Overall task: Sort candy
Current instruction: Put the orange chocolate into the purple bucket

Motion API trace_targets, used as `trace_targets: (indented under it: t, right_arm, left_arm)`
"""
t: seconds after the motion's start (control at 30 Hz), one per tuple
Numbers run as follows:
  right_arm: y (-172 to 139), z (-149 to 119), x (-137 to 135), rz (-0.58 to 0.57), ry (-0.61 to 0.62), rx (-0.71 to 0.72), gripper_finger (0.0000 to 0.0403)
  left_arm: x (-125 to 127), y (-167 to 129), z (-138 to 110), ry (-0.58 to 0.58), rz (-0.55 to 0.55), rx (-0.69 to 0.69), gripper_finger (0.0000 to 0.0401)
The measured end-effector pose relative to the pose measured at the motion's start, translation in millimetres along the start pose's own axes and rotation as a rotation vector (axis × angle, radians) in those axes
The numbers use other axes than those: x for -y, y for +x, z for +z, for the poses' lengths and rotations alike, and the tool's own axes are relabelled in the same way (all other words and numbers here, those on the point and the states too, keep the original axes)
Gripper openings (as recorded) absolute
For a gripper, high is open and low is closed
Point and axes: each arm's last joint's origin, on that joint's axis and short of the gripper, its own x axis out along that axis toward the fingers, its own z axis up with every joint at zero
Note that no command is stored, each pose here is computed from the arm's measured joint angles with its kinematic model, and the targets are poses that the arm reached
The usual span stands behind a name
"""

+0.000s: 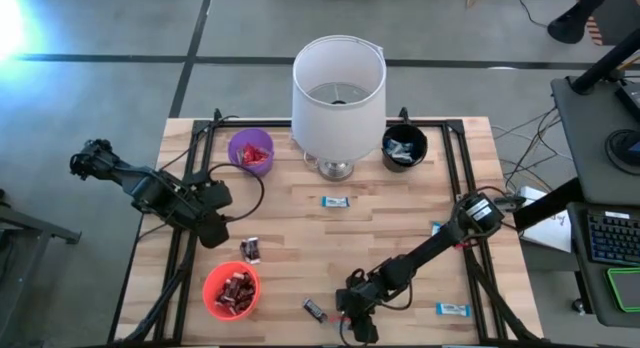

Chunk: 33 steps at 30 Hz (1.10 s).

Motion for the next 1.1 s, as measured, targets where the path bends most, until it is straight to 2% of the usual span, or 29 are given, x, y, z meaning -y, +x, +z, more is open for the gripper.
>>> trace_targets:
  t: [0.13,0.4,0.6,0.7,0.97,1.1]
  right_arm:
    - [0,0,0,-0.003,0.002,-0.001,0.0118]
    - [-1,0,0,-0.003,0.004,0.000,0.0019]
    - [-11,0,-2,-0.021,0.013,-0.014,0.0014]
    - [-24,4,-2,-0.070,0.021,0.004,0.0014]
    - [-72,34,-3,-0.119,0.036,0.200,0.0013]
    - [-102,60,-7,-0.162,-0.018,0.352,0.0013]
  left_arm:
    - [0,2,-1,0.001,0.003,-0.002,0.0190]
    - [1,4,-1,-0.018,0.001,-0.002,0.0190]
    - [6,4,3,-0.045,-0.044,0.036,0.0191]
    - [10,4,6,-0.066,-0.096,0.060,0.0195]
    - [19,2,14,-0.098,-0.204,0.110,0.0239]
    - [26,7,18,-0.021,-0.229,0.150,0.0249]
